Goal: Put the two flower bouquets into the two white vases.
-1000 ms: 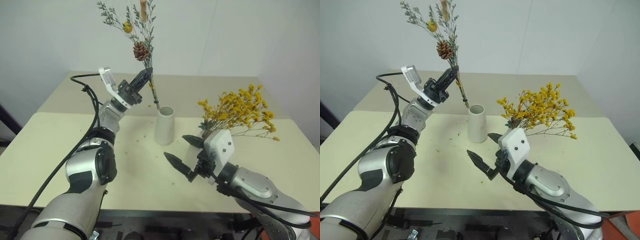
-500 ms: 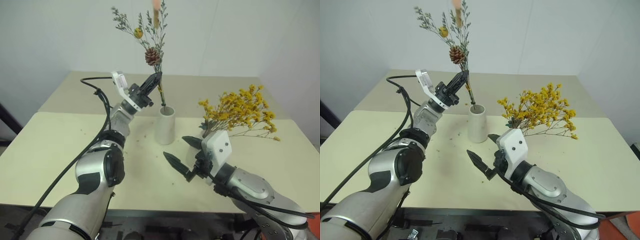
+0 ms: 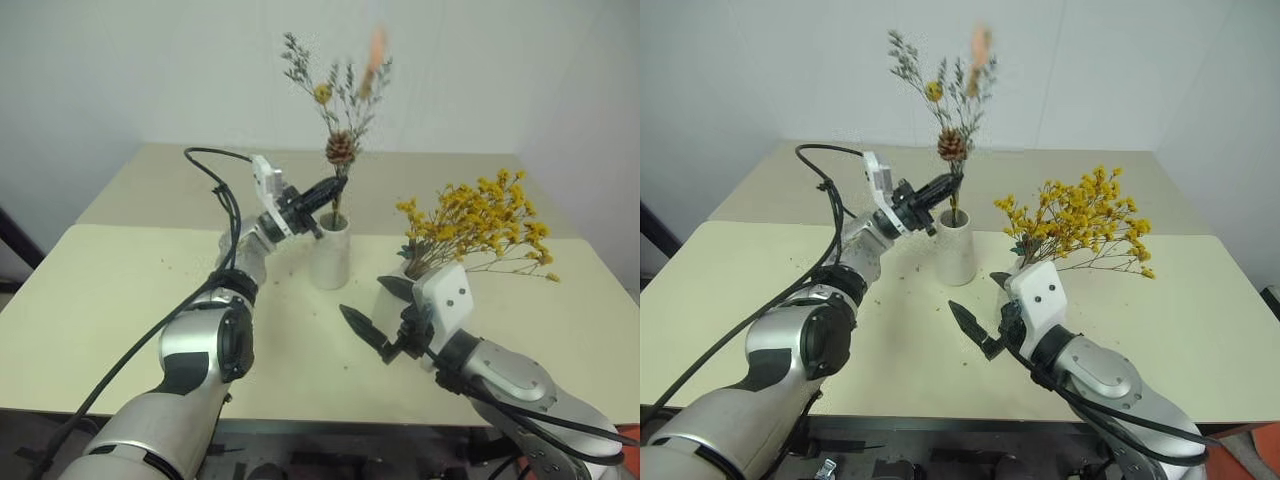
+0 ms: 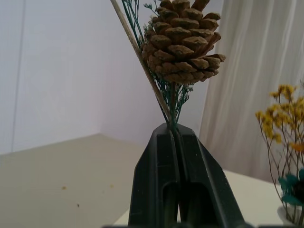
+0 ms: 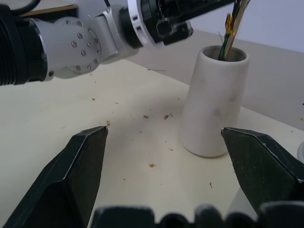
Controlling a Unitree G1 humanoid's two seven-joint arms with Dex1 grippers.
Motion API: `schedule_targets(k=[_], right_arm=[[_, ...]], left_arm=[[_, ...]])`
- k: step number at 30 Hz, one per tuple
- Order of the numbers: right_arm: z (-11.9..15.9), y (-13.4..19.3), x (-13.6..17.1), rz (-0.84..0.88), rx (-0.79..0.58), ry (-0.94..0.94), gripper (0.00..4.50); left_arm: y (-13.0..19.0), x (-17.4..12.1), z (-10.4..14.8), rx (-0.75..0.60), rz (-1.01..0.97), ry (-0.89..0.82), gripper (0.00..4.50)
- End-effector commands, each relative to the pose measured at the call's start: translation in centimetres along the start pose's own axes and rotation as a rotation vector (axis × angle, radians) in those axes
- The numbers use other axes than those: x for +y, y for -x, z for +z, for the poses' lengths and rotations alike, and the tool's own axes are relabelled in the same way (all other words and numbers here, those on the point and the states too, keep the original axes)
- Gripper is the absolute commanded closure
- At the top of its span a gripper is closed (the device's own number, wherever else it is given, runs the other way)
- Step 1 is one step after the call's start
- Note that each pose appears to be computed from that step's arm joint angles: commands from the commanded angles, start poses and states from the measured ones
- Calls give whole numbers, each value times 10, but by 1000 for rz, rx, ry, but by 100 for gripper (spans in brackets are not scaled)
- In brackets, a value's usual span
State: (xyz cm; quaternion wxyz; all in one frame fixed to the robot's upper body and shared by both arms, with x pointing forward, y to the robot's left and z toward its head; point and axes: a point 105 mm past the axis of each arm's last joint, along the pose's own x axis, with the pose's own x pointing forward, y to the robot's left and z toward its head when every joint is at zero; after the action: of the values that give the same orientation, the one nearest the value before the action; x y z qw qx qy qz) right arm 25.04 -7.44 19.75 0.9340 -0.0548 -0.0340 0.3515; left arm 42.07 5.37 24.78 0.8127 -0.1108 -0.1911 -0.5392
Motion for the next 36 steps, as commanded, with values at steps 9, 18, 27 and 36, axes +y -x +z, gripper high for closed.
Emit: schedule_targets(k=[9,18,27,36], right_arm=[[7,0,-5,-10,-63,-8,0],[0,3,-4,5,-39,-1,0],[-2,2,-7,5,-33,5,0],[13,48,-29,3,-54,-9,0]], left_arm=[[5,-2,-2,31,-20,-77,447],[12,-1,4,-20,-24,-87,189],[47,12,13,-3,-1,-142,4],[122,24,54,-71,66,-210,4]])
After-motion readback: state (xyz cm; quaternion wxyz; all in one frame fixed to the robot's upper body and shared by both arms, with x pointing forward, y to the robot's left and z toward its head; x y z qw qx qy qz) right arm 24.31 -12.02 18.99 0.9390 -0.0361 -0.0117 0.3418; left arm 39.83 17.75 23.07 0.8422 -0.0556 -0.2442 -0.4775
